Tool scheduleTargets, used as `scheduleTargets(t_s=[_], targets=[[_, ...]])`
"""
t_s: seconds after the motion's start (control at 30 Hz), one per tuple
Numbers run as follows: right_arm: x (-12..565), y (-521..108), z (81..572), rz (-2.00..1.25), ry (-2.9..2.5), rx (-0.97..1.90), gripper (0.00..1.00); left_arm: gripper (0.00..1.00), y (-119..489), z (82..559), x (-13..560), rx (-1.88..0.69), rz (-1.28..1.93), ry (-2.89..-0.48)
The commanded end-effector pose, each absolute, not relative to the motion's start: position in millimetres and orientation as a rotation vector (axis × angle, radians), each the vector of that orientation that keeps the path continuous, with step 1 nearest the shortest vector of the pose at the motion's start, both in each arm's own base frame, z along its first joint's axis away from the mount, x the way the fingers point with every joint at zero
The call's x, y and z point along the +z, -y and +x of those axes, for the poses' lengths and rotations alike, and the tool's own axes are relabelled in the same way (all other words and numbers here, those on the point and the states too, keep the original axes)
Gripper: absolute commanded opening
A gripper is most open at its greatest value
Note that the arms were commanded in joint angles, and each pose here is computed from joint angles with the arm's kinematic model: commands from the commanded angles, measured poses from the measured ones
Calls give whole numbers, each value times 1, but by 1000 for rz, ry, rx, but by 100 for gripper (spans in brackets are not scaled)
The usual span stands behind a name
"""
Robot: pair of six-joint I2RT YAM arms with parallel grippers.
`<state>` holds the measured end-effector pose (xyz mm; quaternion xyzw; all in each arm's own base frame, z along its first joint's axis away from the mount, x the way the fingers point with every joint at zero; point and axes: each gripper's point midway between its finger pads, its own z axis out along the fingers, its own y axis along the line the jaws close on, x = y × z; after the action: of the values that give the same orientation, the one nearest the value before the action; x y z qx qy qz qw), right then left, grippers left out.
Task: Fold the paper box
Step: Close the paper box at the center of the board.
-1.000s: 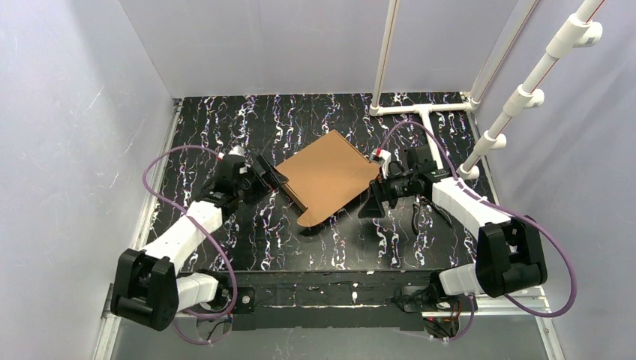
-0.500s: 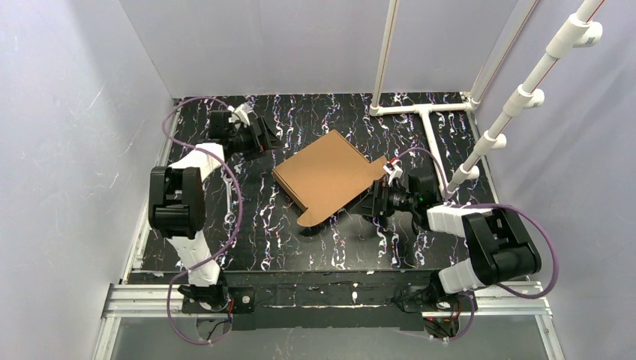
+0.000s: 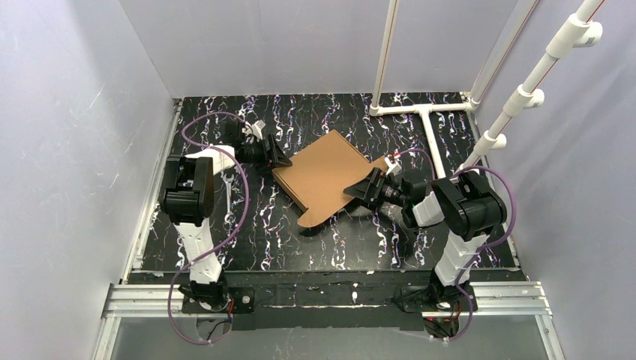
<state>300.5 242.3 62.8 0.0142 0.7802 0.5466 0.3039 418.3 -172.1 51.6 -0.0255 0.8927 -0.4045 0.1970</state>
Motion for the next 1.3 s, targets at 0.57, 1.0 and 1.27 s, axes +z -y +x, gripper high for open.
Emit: scheduleTargets(t_s=[0.57,1.0,1.27], targets=[[56,-243,297,-220,-2252,1351,56,92,152,321,71,-1012,-548,-2391],[81,-235,284,-308,-2206,1407,77,98,167,318,71,-1235,-561,-2392],[70,-226,274,-320,-2282,1393,63,98,171,316,71,-1269,-501,-2399]])
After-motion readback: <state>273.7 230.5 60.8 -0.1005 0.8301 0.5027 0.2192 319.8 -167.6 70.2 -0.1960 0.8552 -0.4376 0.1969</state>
